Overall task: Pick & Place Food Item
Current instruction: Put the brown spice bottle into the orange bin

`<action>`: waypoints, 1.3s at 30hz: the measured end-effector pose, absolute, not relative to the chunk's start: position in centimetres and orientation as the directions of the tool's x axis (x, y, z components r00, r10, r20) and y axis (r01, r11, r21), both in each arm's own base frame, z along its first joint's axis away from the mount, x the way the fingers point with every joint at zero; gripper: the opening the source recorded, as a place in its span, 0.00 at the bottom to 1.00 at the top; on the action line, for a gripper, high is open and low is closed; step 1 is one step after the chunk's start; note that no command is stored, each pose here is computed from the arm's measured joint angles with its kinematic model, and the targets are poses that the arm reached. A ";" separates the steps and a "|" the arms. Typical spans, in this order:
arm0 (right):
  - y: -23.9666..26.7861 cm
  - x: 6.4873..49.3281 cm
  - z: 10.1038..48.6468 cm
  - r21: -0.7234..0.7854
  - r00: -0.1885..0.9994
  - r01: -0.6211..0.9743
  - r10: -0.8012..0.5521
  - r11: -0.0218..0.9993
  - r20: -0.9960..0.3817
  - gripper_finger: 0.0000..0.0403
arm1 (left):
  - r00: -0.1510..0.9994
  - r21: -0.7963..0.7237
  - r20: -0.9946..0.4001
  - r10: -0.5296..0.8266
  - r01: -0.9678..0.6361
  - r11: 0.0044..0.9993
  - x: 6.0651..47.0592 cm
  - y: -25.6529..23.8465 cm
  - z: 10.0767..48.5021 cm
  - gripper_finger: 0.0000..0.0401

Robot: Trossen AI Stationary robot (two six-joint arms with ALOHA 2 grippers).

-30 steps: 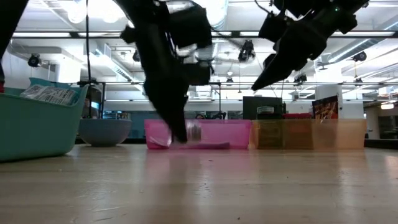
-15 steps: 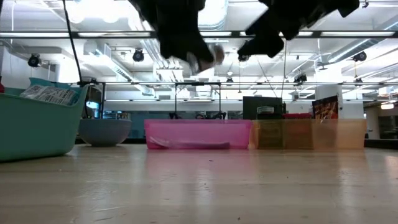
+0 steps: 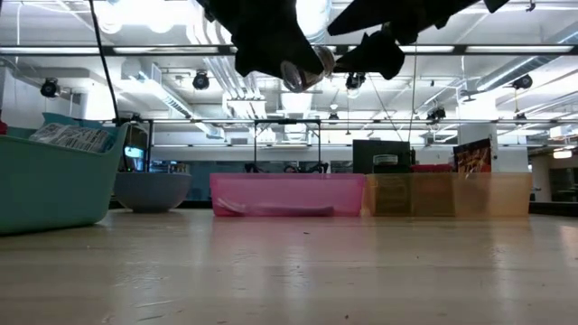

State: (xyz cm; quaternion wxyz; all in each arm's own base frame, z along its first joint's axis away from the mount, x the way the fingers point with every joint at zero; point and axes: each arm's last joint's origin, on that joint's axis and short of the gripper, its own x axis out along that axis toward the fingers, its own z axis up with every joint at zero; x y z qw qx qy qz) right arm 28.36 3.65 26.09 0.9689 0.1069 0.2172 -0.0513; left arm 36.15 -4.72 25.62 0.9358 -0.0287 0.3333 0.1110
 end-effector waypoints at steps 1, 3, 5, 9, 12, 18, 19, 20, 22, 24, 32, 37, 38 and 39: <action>3.7 28.5 26.2 0.186 0.902 0.147 -0.054 0.972 -0.427 0.91 | 0.755 0.021 -0.629 0.185 -0.222 0.975 36.1 -4.9 25.6 0.44; 3.7 28.7 26.3 0.195 0.908 0.146 -0.054 0.970 -0.416 0.91 | 0.759 0.020 -0.628 0.174 -0.208 0.978 36.1 -5.4 25.6 0.44; 3.8 29.0 26.3 0.208 0.913 0.145 -0.050 0.967 -0.404 0.91 | 0.766 0.017 -0.623 0.161 -0.192 0.981 36.0 -6.0 25.7 0.44; 3.9 29.0 26.2 0.214 0.912 0.144 -0.045 0.966 -0.407 0.91 | 0.783 0.024 -0.606 0.137 -0.154 0.988 36.0 -7.0 25.8 0.44; 4.2 28.9 26.2 0.229 0.915 0.136 -0.033 0.964 -0.403 0.91 | 0.795 0.023 -0.593 0.130 -0.144 0.989 36.0 -7.4 26.0 0.44; 4.7 28.9 26.2 0.228 0.916 0.113 -0.013 0.967 -0.400 0.91 | 0.814 0.023 -0.566 0.130 -0.142 0.990 36.2 -7.6 26.4 0.44; 4.7 28.9 26.2 0.228 0.916 0.114 -0.014 0.967 -0.400 0.91 | 0.817 0.030 -0.561 0.132 -0.139 0.990 36.2 -7.6 26.4 0.44; 4.7 29.0 26.2 0.228 0.917 0.113 -0.013 0.967 -0.399 0.91 | 0.821 0.034 -0.555 0.132 -0.136 0.990 36.3 -7.6 26.5 0.44; 4.7 28.9 26.2 0.228 0.917 0.113 -0.013 0.967 -0.399 0.91 | 0.825 0.035 -0.550 0.131 -0.134 0.990 36.3 -7.6 26.6 0.44; 4.7 29.0 26.2 0.226 0.918 0.109 -0.011 0.968 -0.397 0.90 | 0.826 0.034 -0.549 0.130 -0.134 0.990 36.3 -7.6 26.6 0.44; 4.8 29.0 26.3 0.222 0.922 0.095 -0.002 0.970 -0.387 0.63 | 0.826 0.036 -0.548 0.136 -0.138 0.990 36.3 -7.6 26.6 0.44; 4.9 29.0 26.5 0.228 0.925 0.050 0.041 0.972 -0.378 0.42 | 0.825 0.036 -0.548 0.136 -0.140 0.990 36.3 -7.6 26.6 0.44; 4.9 29.0 26.5 0.228 0.925 0.042 0.049 0.973 -0.378 0.41 | 0.825 0.035 -0.548 0.136 -0.140 0.990 36.3 -7.6 26.6 0.44; 4.9 29.0 26.5 0.226 0.924 0.035 0.055 0.973 -0.378 0.41 | 0.825 0.034 -0.548 0.137 -0.141 0.989 36.3 -7.6 26.6 0.44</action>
